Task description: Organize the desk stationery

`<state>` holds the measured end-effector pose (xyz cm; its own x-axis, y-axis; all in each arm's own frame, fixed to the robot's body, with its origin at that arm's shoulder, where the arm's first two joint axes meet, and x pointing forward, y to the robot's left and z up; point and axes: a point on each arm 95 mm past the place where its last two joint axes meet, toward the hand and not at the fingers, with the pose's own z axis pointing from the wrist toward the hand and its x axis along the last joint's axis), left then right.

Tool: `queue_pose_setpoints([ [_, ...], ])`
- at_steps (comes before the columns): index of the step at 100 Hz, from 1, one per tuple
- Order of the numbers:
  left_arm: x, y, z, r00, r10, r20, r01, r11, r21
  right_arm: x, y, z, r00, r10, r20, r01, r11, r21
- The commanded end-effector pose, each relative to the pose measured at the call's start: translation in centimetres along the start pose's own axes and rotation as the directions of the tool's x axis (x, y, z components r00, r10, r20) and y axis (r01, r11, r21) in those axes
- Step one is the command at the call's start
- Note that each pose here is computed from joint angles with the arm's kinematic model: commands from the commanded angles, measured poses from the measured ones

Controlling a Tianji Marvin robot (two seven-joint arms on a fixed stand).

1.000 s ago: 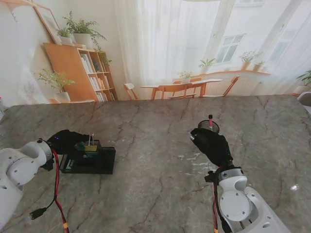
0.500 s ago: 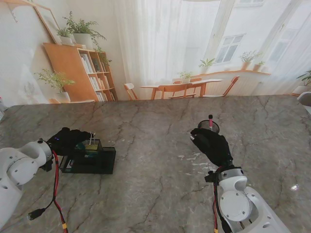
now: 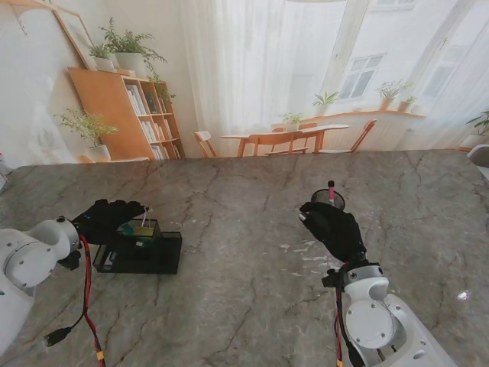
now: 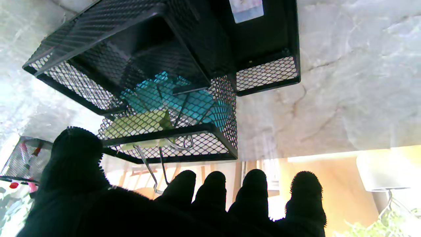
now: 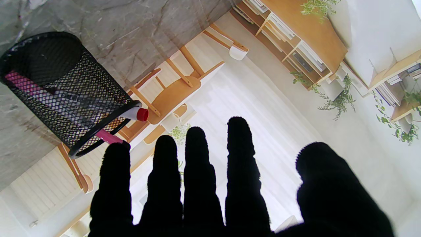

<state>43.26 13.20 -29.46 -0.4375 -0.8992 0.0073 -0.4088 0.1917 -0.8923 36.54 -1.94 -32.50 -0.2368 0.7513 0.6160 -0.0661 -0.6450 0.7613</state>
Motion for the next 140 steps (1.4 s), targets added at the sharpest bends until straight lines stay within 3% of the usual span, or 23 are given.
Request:
queue_pose_setpoints([
  [1, 0.0, -0.5, -0.2, 1.0, 0.004, 0.002, -0.004, 1.0, 0.0, 0.0, -0.2, -0.1, 1.0, 0.001, 0.002, -0.001, 1.0, 0.015],
  [15, -0.1, -1.1, -0.6, 1.0, -0.011, -0.01, 0.011, 1.0, -0.001, 0.0, -0.1, -0.1, 1.0, 0.001, 0.001, -0.001, 1.0, 0.016],
  [34, -0.1, -2.0, -1.5, 0.998, -0.063, -0.019, 0.064, 0.996, 0.062, 0.0, -0.1, -0.1, 1.0, -0.001, 0.002, 0.001, 1.0, 0.012],
  [51, 0.5, -3.3, -3.0, 0.993, -0.119, -0.024, 0.121, 0.977, 0.175, 0.0, 0.0, -0.2, 1.0, -0.002, 0.002, 0.002, 1.0, 0.005],
  [66, 1.5, -4.9, -5.1, 0.998, -0.055, -0.04, 0.064, 0.958, 0.28, 0.0, 0.1, -0.2, 1.0, -0.001, 0.002, 0.001, 1.0, -0.001],
  [88, 5.1, -7.6, -7.6, 0.993, 0.014, -0.116, 0.039, 0.894, 0.446, 0.0, 0.4, -0.5, 1.0, 0.0, 0.0, 0.0, 1.0, -0.019],
  [104, 8.8, -8.6, -7.8, 0.98, 0.048, -0.192, 0.062, 0.846, 0.529, 0.1, 0.6, -0.7, 1.0, 0.005, -0.006, -0.005, 0.999, -0.033],
  [124, 13.2, -7.4, -5.8, 0.964, 0.041, -0.264, 0.122, 0.811, 0.572, 0.4, 0.9, -0.9, 1.0, 0.011, -0.019, -0.012, 0.999, -0.051],
  [140, 15.8, -5.2, -3.4, 0.953, -0.031, -0.302, 0.2, 0.812, 0.549, 0.8, 1.1, -1.2, 0.999, 0.008, -0.036, -0.01, 0.998, -0.057],
])
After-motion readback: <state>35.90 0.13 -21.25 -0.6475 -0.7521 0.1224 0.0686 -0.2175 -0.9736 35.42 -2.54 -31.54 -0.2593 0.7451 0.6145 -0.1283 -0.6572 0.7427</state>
